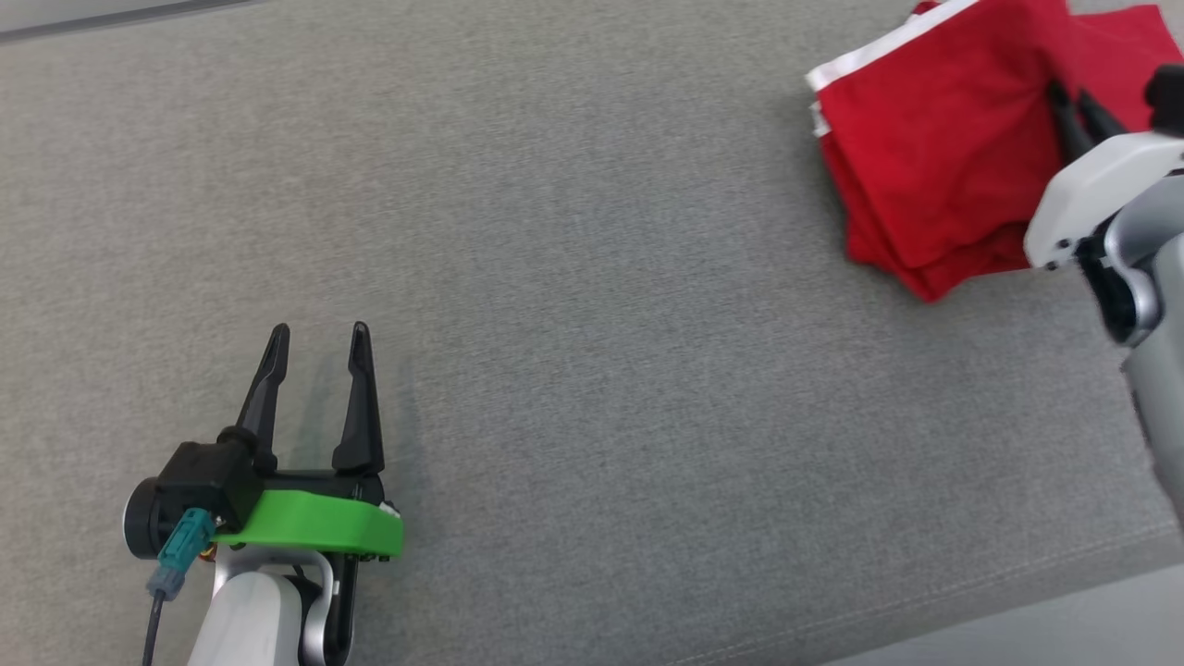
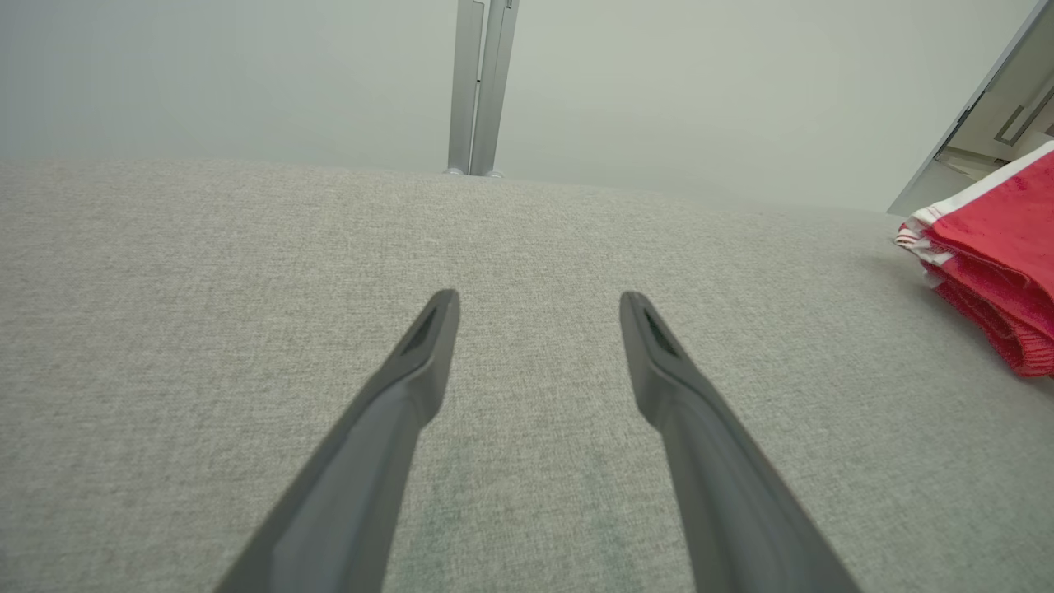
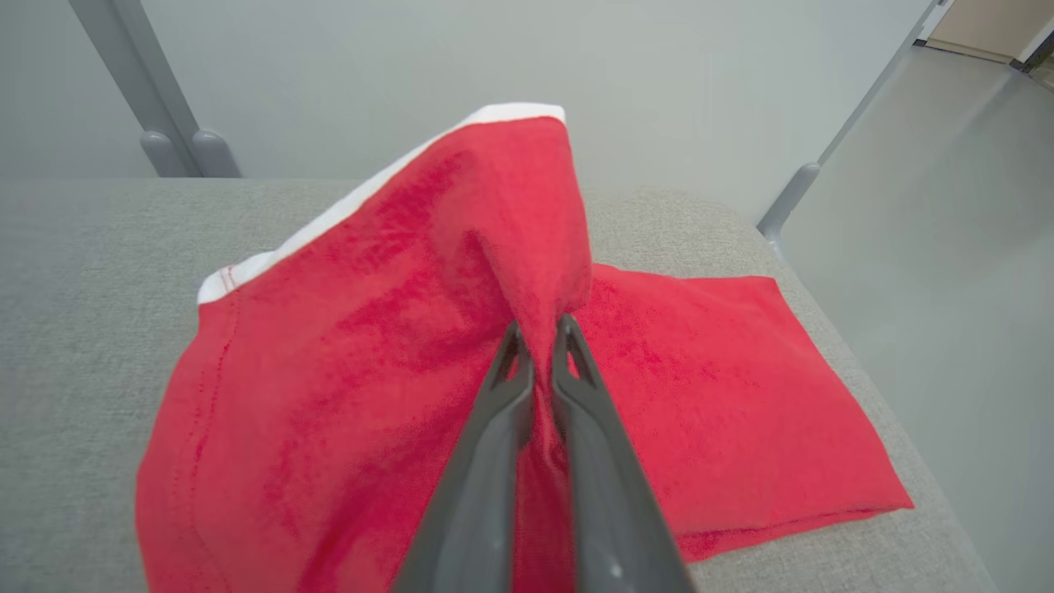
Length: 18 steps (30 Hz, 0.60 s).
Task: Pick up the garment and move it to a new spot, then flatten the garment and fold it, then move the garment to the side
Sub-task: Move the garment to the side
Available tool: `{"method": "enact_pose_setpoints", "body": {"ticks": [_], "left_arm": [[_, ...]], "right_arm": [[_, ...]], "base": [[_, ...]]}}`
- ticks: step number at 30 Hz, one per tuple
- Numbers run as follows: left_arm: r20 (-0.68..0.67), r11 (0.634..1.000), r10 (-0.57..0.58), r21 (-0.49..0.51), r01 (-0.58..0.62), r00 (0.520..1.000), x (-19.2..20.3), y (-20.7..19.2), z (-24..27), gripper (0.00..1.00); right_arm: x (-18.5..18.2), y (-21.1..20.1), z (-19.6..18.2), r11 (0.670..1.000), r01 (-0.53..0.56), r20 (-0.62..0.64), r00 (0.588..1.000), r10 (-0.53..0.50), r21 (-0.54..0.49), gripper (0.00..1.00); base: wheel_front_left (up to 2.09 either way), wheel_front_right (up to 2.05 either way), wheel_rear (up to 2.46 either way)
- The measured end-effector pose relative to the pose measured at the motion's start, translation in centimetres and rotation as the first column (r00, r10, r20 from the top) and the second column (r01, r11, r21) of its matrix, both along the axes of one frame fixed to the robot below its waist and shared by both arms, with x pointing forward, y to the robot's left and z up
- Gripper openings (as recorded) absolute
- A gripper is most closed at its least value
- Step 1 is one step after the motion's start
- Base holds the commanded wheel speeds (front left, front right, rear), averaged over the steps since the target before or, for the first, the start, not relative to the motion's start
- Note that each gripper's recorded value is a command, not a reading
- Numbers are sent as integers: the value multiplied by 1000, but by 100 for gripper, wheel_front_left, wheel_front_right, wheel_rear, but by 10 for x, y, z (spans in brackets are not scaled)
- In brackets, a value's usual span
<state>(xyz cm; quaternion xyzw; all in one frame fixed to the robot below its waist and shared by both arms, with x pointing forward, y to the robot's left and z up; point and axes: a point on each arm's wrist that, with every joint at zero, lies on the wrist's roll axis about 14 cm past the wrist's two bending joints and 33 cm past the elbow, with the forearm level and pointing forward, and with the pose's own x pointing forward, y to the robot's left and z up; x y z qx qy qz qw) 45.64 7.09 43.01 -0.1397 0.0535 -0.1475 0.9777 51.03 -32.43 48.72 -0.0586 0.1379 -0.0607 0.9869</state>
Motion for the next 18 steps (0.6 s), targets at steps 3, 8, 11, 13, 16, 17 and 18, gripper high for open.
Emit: {"method": "enact_pose_setpoints", "body": {"ticks": [3,8,11,13,16,17,18], "left_arm": [[-1,1000,24,7,-24,1000,-2,9,1,100],[6,998,58,11,-58,998,-7,22,4,100],[6,997,81,17,-81,997,-9,30,5,100],[5,996,91,20,-91,996,-11,35,5,100],[1,994,102,25,-102,995,-13,40,4,100],[-3,994,102,27,-102,995,-13,41,2,100],[-7,994,103,31,-103,995,-14,41,0,100]], "right_arm": [[8,-12,6,999,8,-17,1000,-9,-48,0],[12,-44,11,989,36,-71,996,-47,-146,0],[14,-64,17,978,56,-95,993,-77,-199,0],[14,-75,20,967,56,-113,990,-87,-249,0],[17,-80,18,958,52,-129,987,-92,-282,0],[18,-81,14,956,49,-141,986,-93,-288,0],[19,-82,10,955,50,-153,983,-98,-292,0]], "base": [[0,0,0],[0,0,0],[0,0,0],[0,0,0],[0,0,0],[0,0,0],[0,0,0]]}}
